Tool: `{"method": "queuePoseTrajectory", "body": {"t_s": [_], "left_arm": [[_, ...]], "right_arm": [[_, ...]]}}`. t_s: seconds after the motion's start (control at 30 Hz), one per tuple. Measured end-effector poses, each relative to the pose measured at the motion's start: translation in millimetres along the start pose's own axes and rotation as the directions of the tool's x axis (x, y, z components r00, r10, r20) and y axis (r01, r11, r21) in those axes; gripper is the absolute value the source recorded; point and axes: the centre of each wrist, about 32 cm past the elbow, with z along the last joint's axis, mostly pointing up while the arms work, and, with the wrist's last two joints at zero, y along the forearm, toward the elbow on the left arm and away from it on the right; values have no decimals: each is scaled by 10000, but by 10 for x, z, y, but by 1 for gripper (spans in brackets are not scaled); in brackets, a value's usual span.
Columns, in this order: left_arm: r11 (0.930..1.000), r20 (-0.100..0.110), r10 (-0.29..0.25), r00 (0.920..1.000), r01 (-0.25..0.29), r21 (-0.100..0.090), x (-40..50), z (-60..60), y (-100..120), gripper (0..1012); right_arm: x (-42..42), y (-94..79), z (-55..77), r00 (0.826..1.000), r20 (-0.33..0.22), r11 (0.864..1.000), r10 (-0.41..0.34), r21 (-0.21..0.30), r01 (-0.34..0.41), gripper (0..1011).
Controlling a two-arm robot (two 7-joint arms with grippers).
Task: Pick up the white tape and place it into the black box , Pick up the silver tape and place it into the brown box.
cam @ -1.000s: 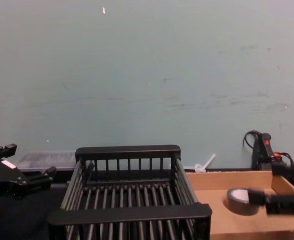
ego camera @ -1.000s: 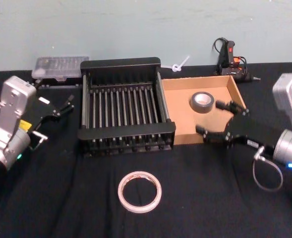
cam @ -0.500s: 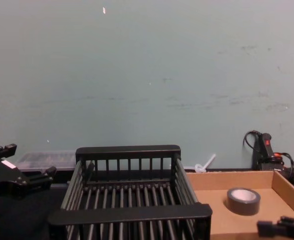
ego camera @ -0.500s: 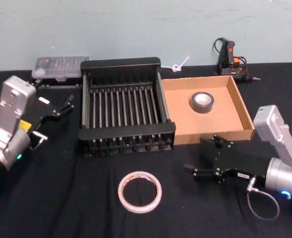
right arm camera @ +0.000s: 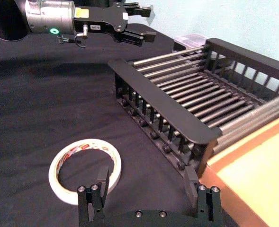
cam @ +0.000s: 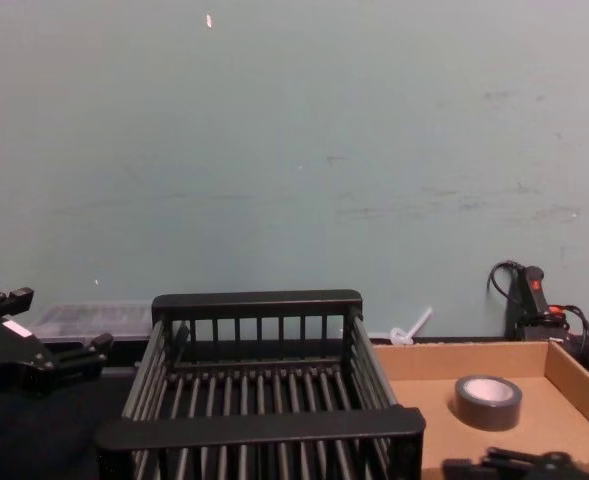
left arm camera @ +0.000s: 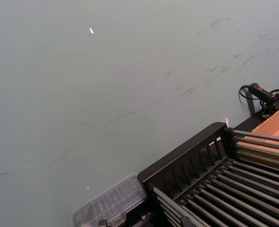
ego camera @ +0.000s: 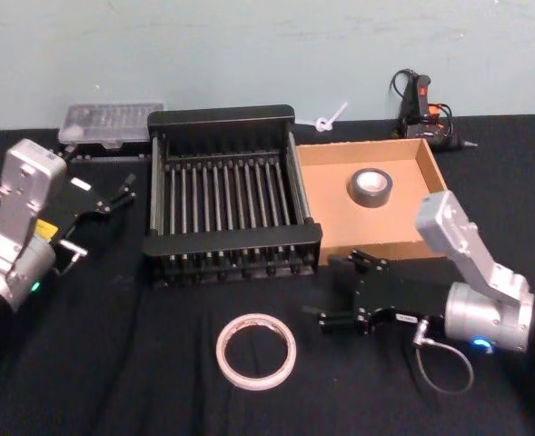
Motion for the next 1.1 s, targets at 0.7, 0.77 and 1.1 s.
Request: {"method": "queuePoseTrajectory", "body": {"t_s": [0.7,0.77,1.1], "left_arm": [[10000,0,1,10000,-1,-1,0,0,0,1001],[10000,0,0,10000,0,0,0,0,0,1001],[10000,0,0,10000,0,1,0,0,0,1001]], "right_arm": [[164,569,95,9946,-4,9942,1041,-272,-1041,1002],[166,590,92,9942,7,9937,1074,-331,-1073,1003],[155,664,77,9914,39,9897,1311,-586,-1307,1002]]}}
